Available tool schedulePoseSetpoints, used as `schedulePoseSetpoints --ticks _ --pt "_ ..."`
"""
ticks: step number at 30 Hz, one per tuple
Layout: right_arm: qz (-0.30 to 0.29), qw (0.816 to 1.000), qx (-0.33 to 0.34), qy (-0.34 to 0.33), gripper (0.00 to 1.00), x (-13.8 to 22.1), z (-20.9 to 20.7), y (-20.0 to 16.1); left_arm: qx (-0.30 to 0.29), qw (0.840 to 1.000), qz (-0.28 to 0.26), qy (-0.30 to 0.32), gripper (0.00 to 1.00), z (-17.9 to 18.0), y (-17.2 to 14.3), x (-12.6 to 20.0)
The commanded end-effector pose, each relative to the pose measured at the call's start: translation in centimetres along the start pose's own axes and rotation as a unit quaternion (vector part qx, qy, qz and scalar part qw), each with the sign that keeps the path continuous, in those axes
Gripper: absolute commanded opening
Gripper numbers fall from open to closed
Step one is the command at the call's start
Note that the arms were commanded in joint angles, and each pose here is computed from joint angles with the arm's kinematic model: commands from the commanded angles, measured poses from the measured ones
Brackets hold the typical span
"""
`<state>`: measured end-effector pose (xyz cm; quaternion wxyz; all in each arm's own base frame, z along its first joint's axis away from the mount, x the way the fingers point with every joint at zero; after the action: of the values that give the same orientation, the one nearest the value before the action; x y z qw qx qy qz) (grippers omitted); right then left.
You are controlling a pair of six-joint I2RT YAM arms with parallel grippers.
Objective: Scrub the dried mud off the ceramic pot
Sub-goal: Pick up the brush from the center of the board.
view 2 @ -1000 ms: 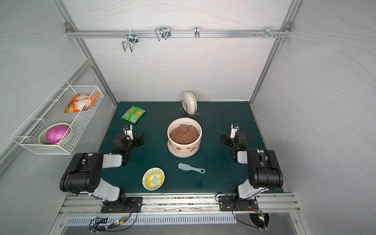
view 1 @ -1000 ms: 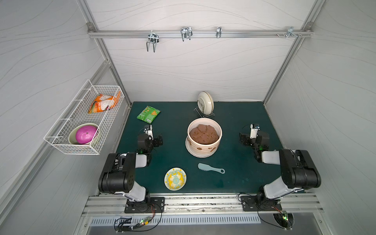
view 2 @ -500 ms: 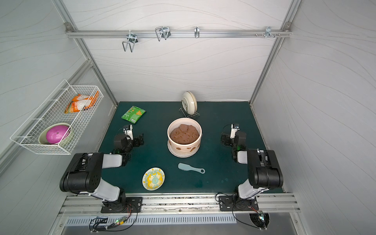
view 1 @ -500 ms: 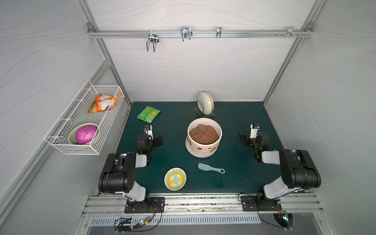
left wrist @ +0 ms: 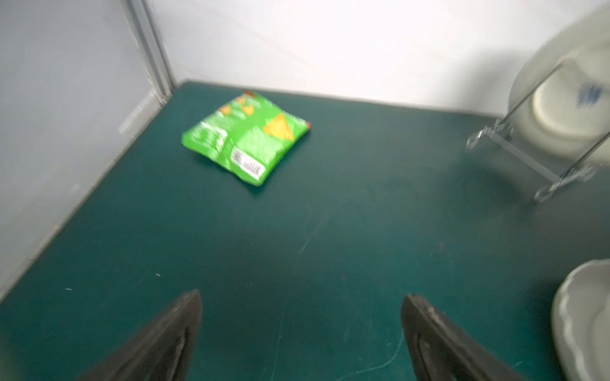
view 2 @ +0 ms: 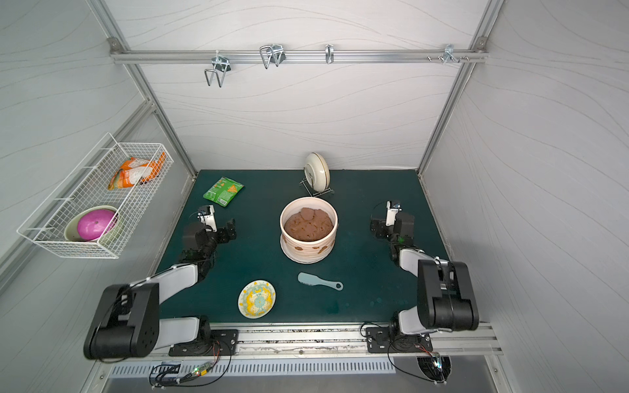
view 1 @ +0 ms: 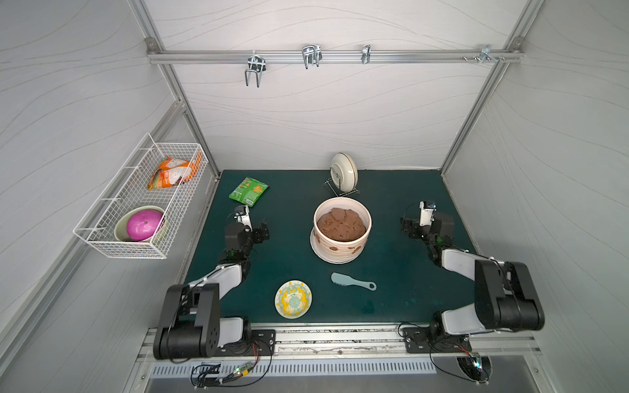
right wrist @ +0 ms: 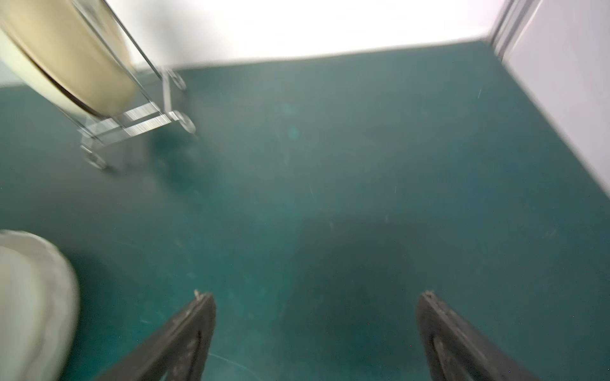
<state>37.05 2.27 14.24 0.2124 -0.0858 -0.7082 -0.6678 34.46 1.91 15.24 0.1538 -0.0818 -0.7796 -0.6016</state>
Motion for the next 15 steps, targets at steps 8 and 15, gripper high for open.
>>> schedulePoseSetpoints --ticks 8,15 --pt "-0.081 0.976 0.018 0.201 0.99 10.0 7.3 8.1 0.173 0.983 0.059 -0.033 1.00 -5.8 6.2 6.6" --pt "-0.051 0.947 0.128 0.292 0.99 15.0 14.0 8.3 0.165 0.963 0.171 -0.127 1.00 -10.2 5.1 11.3"
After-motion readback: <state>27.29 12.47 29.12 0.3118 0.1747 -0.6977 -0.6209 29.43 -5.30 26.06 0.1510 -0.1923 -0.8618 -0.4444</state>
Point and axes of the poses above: each gripper's point midway between its finger pads, its own x axis back along the fingers, its own z axis along the line the jaws close on, y = z × x, the point moved 3 cm from there along x, back along the fingers, and after that the axes turned 7 degrees about x, right-handed, at the moved point
